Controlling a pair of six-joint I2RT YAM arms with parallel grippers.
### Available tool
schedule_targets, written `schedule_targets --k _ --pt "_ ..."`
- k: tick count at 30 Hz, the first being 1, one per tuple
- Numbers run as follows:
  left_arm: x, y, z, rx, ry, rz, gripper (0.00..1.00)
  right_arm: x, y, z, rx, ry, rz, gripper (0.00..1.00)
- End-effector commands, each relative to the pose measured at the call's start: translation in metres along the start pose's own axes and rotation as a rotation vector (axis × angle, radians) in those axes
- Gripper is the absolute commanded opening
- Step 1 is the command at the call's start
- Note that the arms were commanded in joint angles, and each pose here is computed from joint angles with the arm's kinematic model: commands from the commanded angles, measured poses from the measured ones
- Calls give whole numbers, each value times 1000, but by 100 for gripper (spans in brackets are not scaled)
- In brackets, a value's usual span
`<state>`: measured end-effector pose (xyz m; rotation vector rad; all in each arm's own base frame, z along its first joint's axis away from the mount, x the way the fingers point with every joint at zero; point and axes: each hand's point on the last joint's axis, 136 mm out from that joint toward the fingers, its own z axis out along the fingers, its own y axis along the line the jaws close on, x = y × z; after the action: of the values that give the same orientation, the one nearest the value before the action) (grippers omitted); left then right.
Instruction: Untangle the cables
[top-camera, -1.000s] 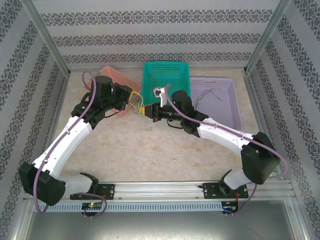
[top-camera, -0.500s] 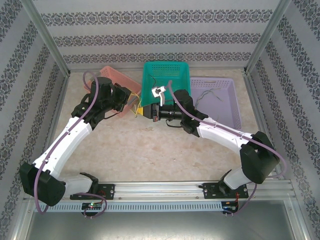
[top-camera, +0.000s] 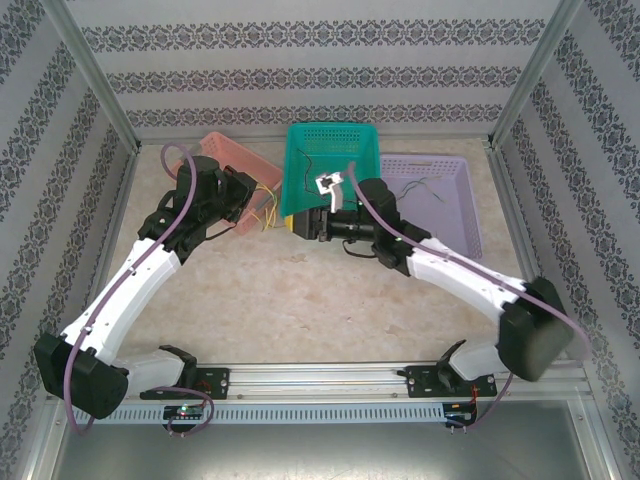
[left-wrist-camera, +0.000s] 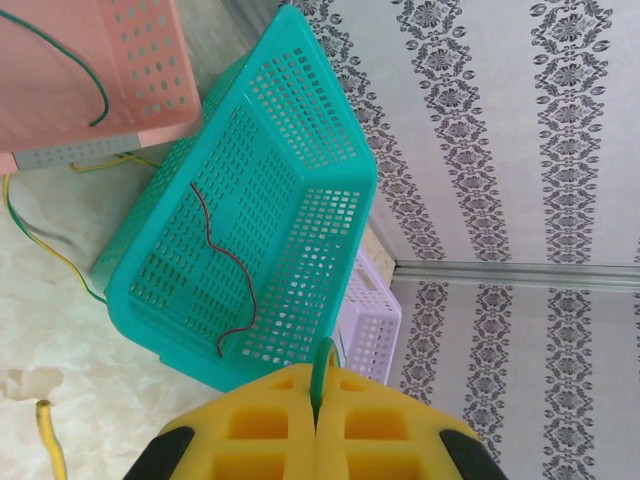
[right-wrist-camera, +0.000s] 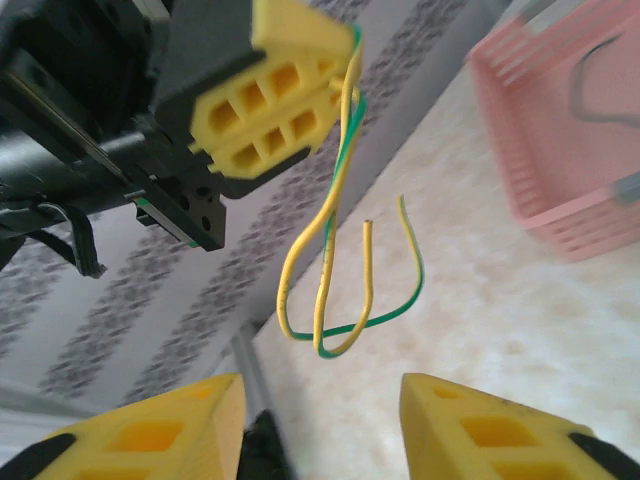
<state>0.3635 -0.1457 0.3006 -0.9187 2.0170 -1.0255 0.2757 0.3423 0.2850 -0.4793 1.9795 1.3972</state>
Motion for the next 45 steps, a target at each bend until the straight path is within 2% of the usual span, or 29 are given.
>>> schedule_targets --k 1,3,10,13,17,21,36,45 --pt "-10 -8 -9 -2 -34 69 0 -15 -4 -28 237 -33 -196 32" --pt "-7 -8 -6 -9 -18 88 0 -24 6 -30 275 -24 -258 22" --pt "-3 -11 0 -18 -8 125 0 -29 26 12 208 64 -124 23" --pt "-5 -14 2 -19 -24 135 0 -28 28 24 197 44 25 28" --pt "-8 -11 4 -30 -52 131 0 -31 34 36 168 34 271 27" --pt "-11 -11 6 -33 -77 108 0 -21 29 47 173 76 468 27" --pt "-11 -19 7 -22 -72 102 0 1 7 64 258 129 532 30" --pt "-4 -20 6 -20 -49 89 0 -9 -5 72 292 105 488 29"
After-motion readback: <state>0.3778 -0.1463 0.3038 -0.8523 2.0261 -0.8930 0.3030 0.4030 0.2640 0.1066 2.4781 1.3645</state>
